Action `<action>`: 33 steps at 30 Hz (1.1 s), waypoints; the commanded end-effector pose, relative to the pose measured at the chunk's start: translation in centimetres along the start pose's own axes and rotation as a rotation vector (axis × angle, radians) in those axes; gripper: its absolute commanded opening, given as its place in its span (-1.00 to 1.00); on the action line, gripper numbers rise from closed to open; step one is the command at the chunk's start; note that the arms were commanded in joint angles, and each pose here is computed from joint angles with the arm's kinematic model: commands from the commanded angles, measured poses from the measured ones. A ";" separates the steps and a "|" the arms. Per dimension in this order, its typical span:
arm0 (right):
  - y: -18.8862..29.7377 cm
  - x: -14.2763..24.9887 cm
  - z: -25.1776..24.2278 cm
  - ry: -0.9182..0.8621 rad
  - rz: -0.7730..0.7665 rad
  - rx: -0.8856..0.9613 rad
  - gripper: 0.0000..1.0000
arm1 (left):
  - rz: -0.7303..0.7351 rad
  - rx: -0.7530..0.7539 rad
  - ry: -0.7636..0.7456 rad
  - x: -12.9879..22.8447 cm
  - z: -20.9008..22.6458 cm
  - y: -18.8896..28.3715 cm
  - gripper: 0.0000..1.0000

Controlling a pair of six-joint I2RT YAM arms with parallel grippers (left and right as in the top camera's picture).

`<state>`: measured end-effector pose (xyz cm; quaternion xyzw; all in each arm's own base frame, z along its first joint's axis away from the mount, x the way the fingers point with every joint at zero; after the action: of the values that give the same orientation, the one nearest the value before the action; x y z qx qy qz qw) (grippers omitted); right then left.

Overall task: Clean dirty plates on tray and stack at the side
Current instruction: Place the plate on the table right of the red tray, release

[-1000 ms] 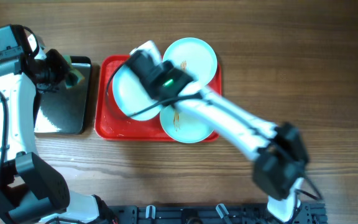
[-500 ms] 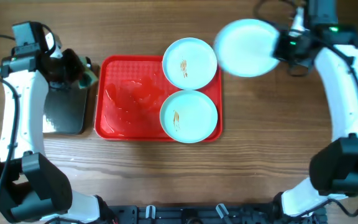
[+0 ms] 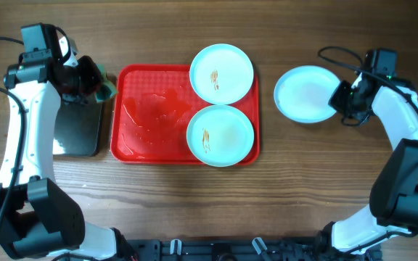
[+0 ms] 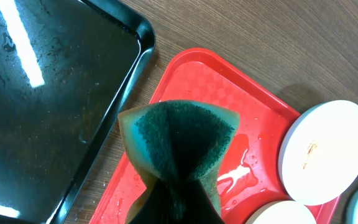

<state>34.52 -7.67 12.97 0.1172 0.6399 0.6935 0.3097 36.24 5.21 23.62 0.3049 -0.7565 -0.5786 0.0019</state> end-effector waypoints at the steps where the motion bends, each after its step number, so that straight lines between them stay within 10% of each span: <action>1: -0.6 0.2 -0.7 -0.056 -0.004 0.056 -0.69 | 0.009 -0.001 0.008 0.0 0.0 -0.4 -0.92; 5: 2.0 -0.8 0.6 -0.055 0.052 -0.014 0.13 | 0.006 0.001 0.007 0.0 0.0 -0.4 -0.92; 12: 8.2 -0.6 7.8 0.247 0.139 -0.373 0.14 | 0.005 0.001 0.007 0.0 0.0 -0.4 -0.92; 33: 0.9 16.0 14.9 0.455 0.305 -0.115 -0.32 | 0.010 0.000 0.008 0.0 0.0 -0.4 -0.92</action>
<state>30.79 13.69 13.49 0.0270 0.6103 0.7898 0.0543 36.30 5.22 23.65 0.3059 -0.7563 -0.5783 0.0004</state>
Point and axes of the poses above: each gripper's point midway between its finger pads, its own y axis back along the fingers, its own z axis along the line the jaws close on, x = y × z, the point moved 9 cm from there along y, back along the fingers, and after that the axes turned 3 degrees about -y, right-handed, at the moved point
